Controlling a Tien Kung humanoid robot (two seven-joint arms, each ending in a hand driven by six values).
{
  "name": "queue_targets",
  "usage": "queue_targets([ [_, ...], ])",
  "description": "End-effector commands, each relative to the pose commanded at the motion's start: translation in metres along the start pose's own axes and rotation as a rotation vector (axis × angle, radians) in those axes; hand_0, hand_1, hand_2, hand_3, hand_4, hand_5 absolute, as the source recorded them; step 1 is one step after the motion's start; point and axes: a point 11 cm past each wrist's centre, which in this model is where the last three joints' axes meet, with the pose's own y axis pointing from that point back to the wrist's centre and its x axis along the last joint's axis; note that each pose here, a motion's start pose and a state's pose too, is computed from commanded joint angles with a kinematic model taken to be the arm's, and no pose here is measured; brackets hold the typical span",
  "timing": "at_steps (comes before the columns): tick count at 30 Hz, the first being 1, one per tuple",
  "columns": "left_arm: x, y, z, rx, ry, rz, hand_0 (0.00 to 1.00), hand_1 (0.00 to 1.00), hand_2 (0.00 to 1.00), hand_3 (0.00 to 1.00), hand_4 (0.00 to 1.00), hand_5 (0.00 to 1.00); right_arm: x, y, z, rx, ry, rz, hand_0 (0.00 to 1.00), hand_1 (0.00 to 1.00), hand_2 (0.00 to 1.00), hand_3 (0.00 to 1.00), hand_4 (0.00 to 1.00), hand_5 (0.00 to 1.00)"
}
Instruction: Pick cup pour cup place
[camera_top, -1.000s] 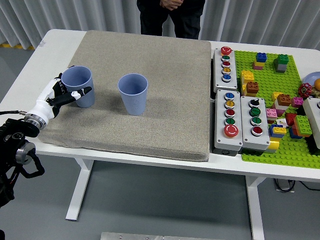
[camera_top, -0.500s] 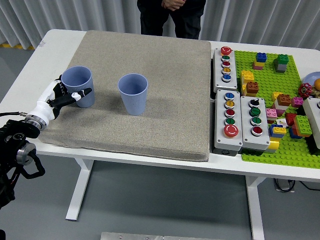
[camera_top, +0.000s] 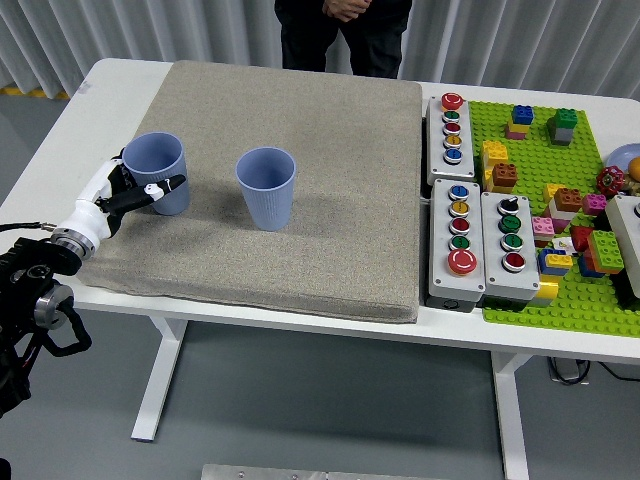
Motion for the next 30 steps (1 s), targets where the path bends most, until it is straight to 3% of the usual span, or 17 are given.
queue_targets([
  [6,-0.002,-0.001,0.001,0.000,-0.008,-0.001,0.954,0.931,0.998,0.998,0.965,0.174,0.000,0.000,0.000,0.000,0.000,0.000,0.725,0.695,0.746,0.705,0.323,0.279],
  [7,-0.002,-0.002,0.002,-0.003,-0.010,-0.003,0.874,0.843,0.998,0.998,0.962,0.170,-0.001,0.000,-0.001,0.002,0.000,-0.001,0.725,0.695,0.746,0.705,0.323,0.280],
  [21,-0.012,-0.007,0.004,-0.009,-0.025,-0.009,0.844,0.786,0.926,0.998,0.959,0.171,-0.002,0.001,-0.004,0.007,-0.003,-0.003,0.725,0.694,0.746,0.705,0.323,0.281],
  [24,-0.012,-0.007,0.003,-0.011,-0.030,0.007,0.844,0.786,0.926,0.998,0.959,0.171,-0.002,0.001,-0.004,0.007,-0.002,-0.003,0.725,0.694,0.746,0.705,0.323,0.281],
  [25,-0.011,-0.007,0.002,-0.012,-0.032,0.012,0.789,0.708,0.809,0.901,0.952,0.164,-0.002,0.001,-0.004,0.007,-0.003,-0.003,0.725,0.694,0.746,0.705,0.323,0.281],
  [30,-0.009,-0.005,0.001,-0.034,-0.036,0.090,0.789,0.708,0.809,0.901,0.952,0.164,-0.002,0.001,-0.005,0.008,-0.002,-0.004,0.725,0.694,0.746,0.705,0.323,0.281],
])
